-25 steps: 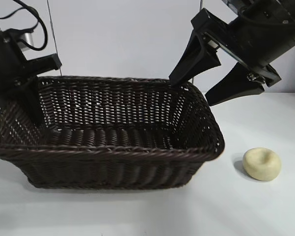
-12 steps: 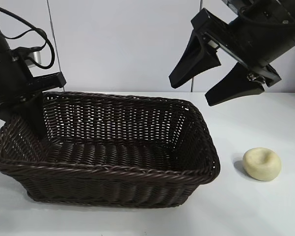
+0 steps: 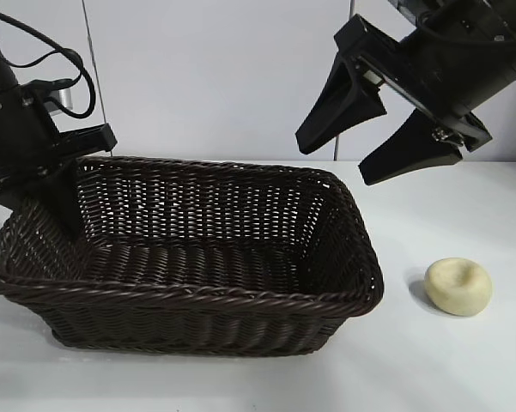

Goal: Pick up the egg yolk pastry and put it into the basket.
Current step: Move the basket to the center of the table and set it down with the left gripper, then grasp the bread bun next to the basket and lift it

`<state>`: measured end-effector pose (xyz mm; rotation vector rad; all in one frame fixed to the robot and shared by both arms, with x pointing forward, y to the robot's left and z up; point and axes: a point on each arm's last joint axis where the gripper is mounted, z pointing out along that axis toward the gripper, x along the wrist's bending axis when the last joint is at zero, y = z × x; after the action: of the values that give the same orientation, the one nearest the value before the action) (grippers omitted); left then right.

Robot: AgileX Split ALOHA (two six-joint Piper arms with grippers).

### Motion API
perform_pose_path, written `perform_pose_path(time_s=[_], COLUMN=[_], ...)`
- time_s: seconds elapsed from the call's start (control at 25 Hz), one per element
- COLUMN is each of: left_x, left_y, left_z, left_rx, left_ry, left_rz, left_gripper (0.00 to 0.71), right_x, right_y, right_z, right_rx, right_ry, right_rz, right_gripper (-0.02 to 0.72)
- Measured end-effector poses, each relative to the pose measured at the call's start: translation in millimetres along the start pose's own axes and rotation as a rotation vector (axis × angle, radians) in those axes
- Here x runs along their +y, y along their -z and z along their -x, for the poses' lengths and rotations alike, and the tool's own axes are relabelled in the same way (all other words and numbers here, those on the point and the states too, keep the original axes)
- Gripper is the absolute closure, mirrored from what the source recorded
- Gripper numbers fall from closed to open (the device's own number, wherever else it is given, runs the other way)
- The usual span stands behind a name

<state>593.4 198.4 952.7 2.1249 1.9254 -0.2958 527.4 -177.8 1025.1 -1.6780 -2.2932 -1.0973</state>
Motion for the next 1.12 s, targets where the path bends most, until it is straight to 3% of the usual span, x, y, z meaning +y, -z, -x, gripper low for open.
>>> perform_pose_path(time_s=[0.16,0.4,0.48,0.68,1.12], left_x=[0.1,0.2,0.1,-2.6,-18.7], left_y=[0.0,0.0,0.0,5.2,72.3], left_z=[0.7,1.6,1.6,0.1,7.3], left_rx=[-0.007,-0.017,-0.017,0.015,0.142], left_ry=[0.004,0.01,0.009,-0.019,-0.13], left_rz=[0.001,0.002,0.001,-0.009,0.136], left_gripper=[0.501,0.188,0.14,0.11,0.105], right_x=[0.0,0.0,0.0,-0.1,-0.1], right_y=[0.0,0.0,0.0,0.0,0.0], right_z=[0.0,0.0,0.0,0.0,-0.1], right_rx=[0.0,0.0,0.0,0.0,0.001], right_ry=[0.0,0.0,0.0,0.0,0.0], right_rz=[0.0,0.0,0.0,-0.001,-0.001], right_gripper=[0.132,0.132,0.132,0.132,0.132])
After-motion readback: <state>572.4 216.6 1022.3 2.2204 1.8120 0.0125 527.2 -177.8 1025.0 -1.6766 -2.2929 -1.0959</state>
